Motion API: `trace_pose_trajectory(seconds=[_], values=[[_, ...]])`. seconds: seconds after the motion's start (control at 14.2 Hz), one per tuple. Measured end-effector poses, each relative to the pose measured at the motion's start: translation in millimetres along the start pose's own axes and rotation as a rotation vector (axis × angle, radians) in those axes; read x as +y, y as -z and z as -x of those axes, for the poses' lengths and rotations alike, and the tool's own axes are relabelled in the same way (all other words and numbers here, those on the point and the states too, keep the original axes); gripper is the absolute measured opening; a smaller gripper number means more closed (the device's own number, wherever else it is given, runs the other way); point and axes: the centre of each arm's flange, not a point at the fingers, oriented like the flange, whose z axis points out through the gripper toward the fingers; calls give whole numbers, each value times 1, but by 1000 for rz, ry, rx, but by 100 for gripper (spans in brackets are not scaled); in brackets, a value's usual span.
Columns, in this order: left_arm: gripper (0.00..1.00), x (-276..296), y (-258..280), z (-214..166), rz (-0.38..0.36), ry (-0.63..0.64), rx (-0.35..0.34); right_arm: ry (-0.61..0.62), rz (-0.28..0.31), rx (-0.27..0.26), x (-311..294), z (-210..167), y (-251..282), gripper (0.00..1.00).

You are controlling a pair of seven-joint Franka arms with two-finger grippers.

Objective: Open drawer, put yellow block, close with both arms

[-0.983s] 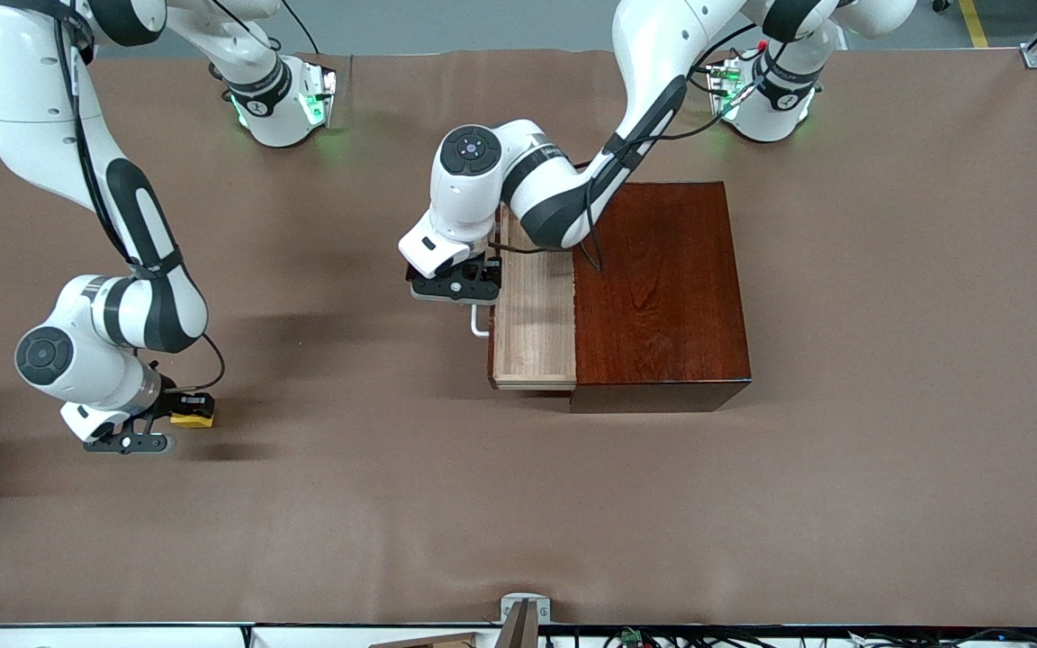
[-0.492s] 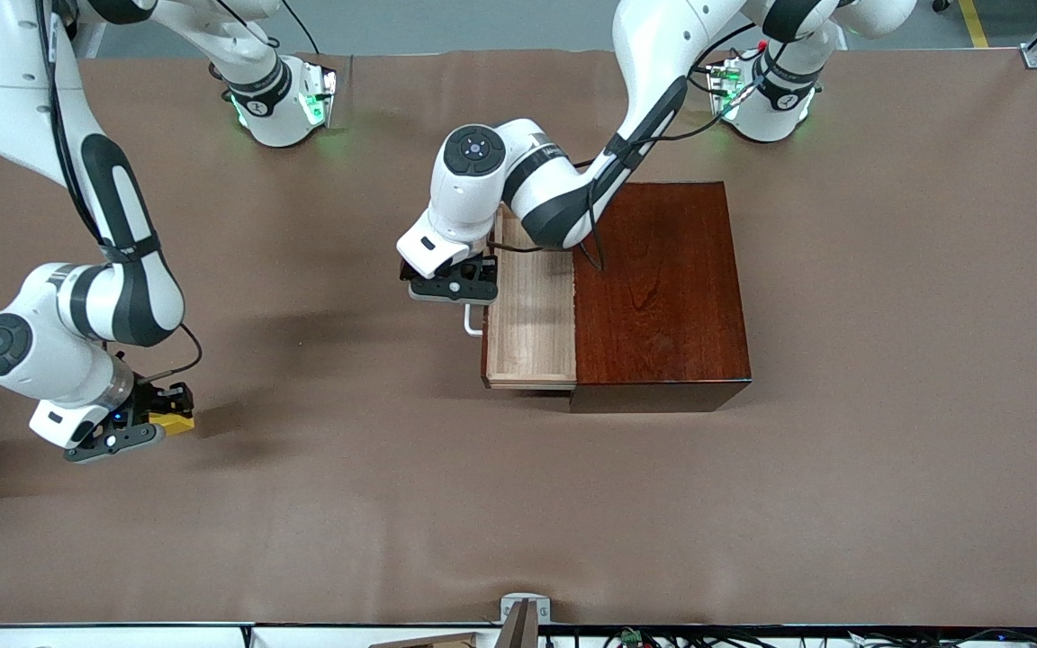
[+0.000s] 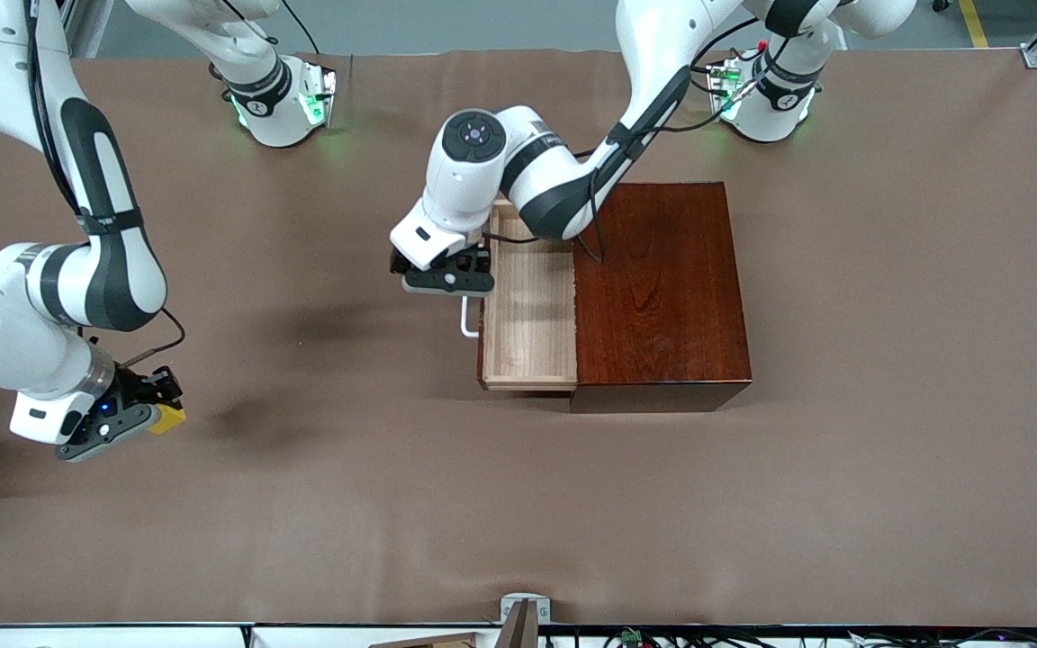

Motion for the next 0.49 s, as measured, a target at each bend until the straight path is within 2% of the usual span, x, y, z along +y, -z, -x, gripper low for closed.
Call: trace_pose_trajectory(seconds=[0.28, 0.49], values=[[100, 13, 48, -4, 31, 61, 17, 135, -29, -10, -17, -6, 22, 56], [100, -6, 103, -29, -40, 115, 1, 250, -64, -8, -47, -26, 41, 56]])
